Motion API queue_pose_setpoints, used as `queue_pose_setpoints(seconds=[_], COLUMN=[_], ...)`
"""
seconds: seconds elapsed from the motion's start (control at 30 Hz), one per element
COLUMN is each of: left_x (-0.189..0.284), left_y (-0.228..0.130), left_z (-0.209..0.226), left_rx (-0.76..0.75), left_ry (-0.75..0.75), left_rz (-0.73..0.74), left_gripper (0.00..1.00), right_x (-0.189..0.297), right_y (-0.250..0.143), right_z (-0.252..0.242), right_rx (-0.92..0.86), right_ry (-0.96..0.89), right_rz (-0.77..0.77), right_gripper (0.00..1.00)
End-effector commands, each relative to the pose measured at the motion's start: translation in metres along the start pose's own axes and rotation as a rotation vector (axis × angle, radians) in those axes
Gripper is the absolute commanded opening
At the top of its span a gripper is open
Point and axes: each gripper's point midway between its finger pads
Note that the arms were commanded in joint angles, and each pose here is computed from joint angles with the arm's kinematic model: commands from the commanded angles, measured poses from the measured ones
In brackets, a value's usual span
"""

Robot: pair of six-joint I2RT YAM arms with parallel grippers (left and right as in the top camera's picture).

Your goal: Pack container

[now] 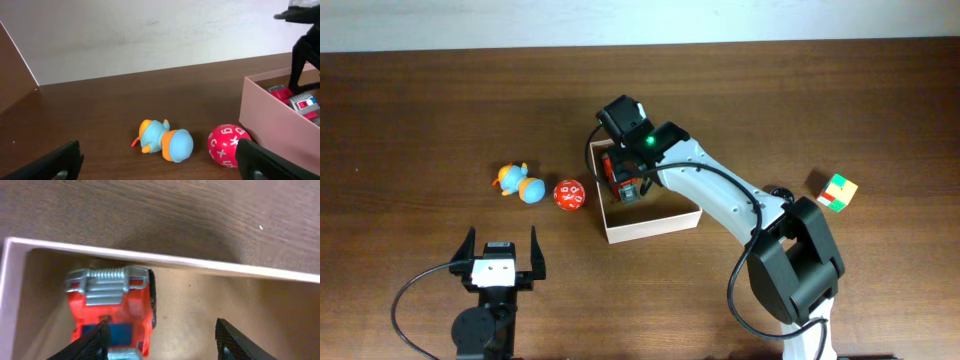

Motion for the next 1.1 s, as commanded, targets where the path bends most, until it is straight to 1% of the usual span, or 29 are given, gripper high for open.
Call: queue_pose_setpoints(seconds=[0.0,0.13,0.27,0.37,0.5,0.67,1.0,1.03,1.07], left_x=[0.000,0.000,0.000,0.000,0.000,0.000,0.000,0.000,0.000], left_y=[-0.001,-0.001,0.000,-0.001,-0.001,-0.001,-0.001,-0.001,-0.001], left_z=[-0.003,-0.003,-0.003,-0.003,-0.003,-0.003,-0.003,-0.003,-0.003], left_rx=[-0.013,-0.013,-0.013,-0.013,-0.013,-0.013,-0.013,-0.013,-0.013], left_ry=[-0.015,-0.015,-0.015,-0.015,-0.015,-0.015,-0.015,-0.015,-0.015], left_rz=[-0.003,-0.003,-0.003,-0.003,-0.003,-0.003,-0.003,-0.003,-0.003], left_gripper=[0.99,0.99,0.99,0.99,0.99,0.99,0.99,0.99,0.99], right_x=[0.009,0.012,0.016,0.018,0.018,0.008,-0.020,-0.021,-0.022], right_y=[0.009,-0.007,-0.025,-0.033,-0.034,-0.031,-0.036,-0.036,-0.037], right_z=[0.006,0.019,0.030,0.032,0.032,0.037,0.037,0.037,0.036], right_rx=[0.026,0.035,0.039,0.040,0.065,0.158,0.166,0.167,0.166], right_ry=[0.021,0.105,0.174,0.192,0.193,0.218,0.210,0.210,0.209], right_rz=[-0.006,0.071,0.150,0.182,0.186,0.164,0.179,0.182,0.184], right_gripper=[0.64,0.69,0.69,0.69,0.69,0.69,0.68,0.67,0.63])
Point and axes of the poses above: each gripper's point midway between its finger pads, its own x axis back along the fingers, its own z axis along the line the jaws close on, y = z × x, and after that the axes turned 7 degrees about x, right-handed
